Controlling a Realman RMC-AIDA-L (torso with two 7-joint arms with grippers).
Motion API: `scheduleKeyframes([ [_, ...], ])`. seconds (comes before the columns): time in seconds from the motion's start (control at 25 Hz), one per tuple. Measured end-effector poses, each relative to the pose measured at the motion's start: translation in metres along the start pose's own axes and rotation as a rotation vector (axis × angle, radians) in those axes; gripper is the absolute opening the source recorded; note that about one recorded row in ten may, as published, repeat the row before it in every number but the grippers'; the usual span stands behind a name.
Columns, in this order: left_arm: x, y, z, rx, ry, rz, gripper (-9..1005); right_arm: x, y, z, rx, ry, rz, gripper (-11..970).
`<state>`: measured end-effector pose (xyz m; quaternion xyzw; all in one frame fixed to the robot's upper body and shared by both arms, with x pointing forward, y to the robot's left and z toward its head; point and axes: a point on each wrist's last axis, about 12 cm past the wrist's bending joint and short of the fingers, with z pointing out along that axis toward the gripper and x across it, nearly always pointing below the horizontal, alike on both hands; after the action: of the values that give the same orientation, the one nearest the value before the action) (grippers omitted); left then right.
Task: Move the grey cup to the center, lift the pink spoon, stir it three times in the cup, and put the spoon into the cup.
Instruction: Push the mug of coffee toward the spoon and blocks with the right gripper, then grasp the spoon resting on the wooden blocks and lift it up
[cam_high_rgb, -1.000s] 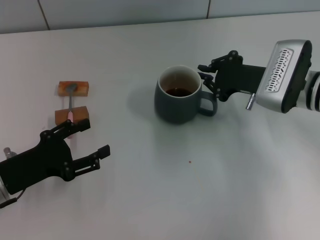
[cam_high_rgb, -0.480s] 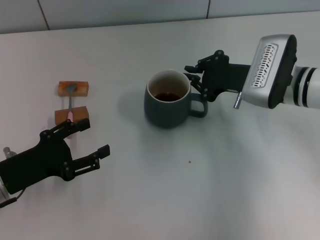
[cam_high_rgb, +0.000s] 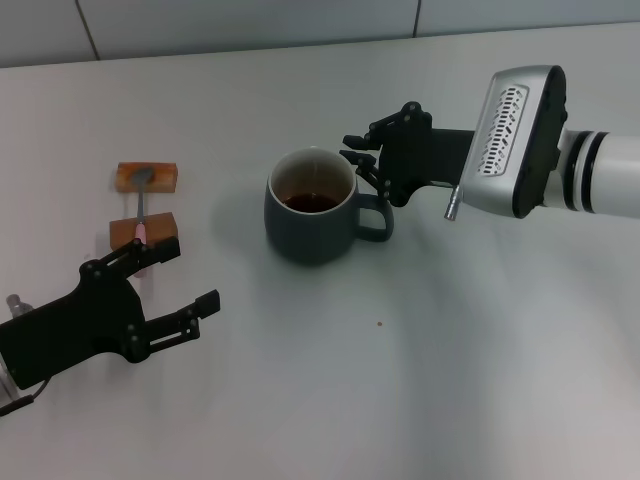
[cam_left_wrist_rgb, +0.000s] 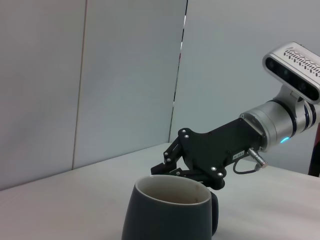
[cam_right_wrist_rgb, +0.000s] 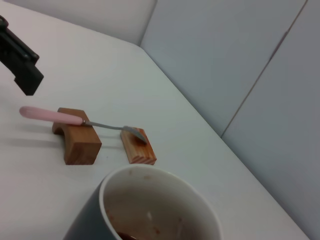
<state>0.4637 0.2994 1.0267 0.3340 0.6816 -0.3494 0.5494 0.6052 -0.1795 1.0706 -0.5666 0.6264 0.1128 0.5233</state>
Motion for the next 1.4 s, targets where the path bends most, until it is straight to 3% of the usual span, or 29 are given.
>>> scheduleKeyframes([
  [0.24,0.0,0.0,0.0,0.0,0.0,-0.001,837,0.007,-0.005,-0.009,0.071,-0.001,0.051,117],
  [0.48,0.0,0.0,0.0,-0.001,0.001,-0.001,836,0.025,-0.011,-0.044,0.207,-0.024,0.143,117],
  [0.52,0.0,0.0,0.0,-0.001,0.001,-0.001,836,0.032,-0.008,-0.057,0.228,-0.043,0.173,117],
  [0.92,0.0,0.001,0.0,-0.003,-0.001,0.0,834,0.057,0.017,-0.102,0.251,-0.119,0.287,122],
  [1.4,-0.003,0.003,0.001,-0.018,-0.018,-0.006,833,0.066,0.05,-0.129,0.193,-0.176,0.326,206],
])
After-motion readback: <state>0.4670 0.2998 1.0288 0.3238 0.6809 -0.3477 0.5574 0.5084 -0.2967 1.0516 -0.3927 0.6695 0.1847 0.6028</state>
